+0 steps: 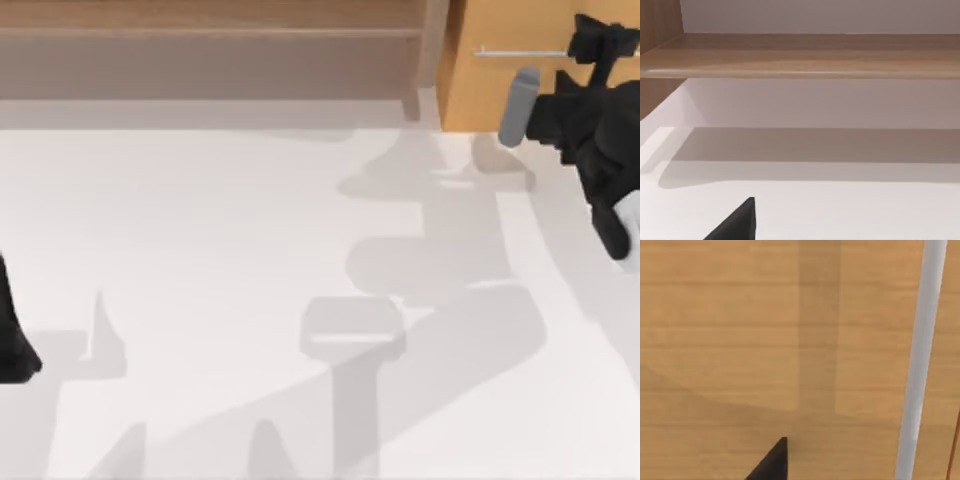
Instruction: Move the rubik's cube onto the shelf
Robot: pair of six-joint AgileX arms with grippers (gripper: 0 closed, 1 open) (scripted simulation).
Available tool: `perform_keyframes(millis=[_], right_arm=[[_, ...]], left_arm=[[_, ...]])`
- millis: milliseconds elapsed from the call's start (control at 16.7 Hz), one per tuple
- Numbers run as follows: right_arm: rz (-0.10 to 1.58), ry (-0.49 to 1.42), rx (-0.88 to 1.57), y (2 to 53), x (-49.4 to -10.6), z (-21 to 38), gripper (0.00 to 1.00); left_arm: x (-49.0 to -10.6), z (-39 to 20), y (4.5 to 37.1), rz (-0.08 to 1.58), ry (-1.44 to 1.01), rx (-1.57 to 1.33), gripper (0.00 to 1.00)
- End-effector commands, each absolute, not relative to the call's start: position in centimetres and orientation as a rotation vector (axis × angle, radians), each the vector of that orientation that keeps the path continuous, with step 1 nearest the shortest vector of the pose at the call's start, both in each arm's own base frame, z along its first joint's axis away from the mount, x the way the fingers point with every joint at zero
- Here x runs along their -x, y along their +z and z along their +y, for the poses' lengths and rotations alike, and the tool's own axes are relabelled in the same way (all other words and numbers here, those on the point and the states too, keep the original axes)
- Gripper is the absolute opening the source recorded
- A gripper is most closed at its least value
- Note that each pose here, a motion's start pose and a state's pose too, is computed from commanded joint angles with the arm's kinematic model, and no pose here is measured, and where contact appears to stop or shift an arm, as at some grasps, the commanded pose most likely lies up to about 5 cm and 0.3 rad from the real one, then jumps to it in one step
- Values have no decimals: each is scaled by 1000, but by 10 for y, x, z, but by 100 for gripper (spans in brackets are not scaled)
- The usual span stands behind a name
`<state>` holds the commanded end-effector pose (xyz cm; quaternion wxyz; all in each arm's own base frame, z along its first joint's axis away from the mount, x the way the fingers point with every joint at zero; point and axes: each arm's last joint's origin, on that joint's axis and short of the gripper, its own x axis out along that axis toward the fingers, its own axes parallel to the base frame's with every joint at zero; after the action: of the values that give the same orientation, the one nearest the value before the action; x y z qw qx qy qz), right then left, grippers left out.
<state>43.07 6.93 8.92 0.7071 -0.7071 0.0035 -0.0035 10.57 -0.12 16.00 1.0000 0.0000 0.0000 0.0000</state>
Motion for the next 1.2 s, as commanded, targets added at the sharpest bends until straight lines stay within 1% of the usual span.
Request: perform_keyframes(millis=[480,540,1080,1200], right_arm=[[8,-8,1571,89,-431,69,2],[8,-8,1571,89,-431,69,0],[9,-2,1569,88,-430,71,0],[6,-5,1572,90,-422,71,0]], left_arm=[[-106,-1,160,0,0,0,100],[-106,-1,160,0,0,0,100],[-106,-1,160,0,0,0,100],[-106,-1,160,0,0,0,100]])
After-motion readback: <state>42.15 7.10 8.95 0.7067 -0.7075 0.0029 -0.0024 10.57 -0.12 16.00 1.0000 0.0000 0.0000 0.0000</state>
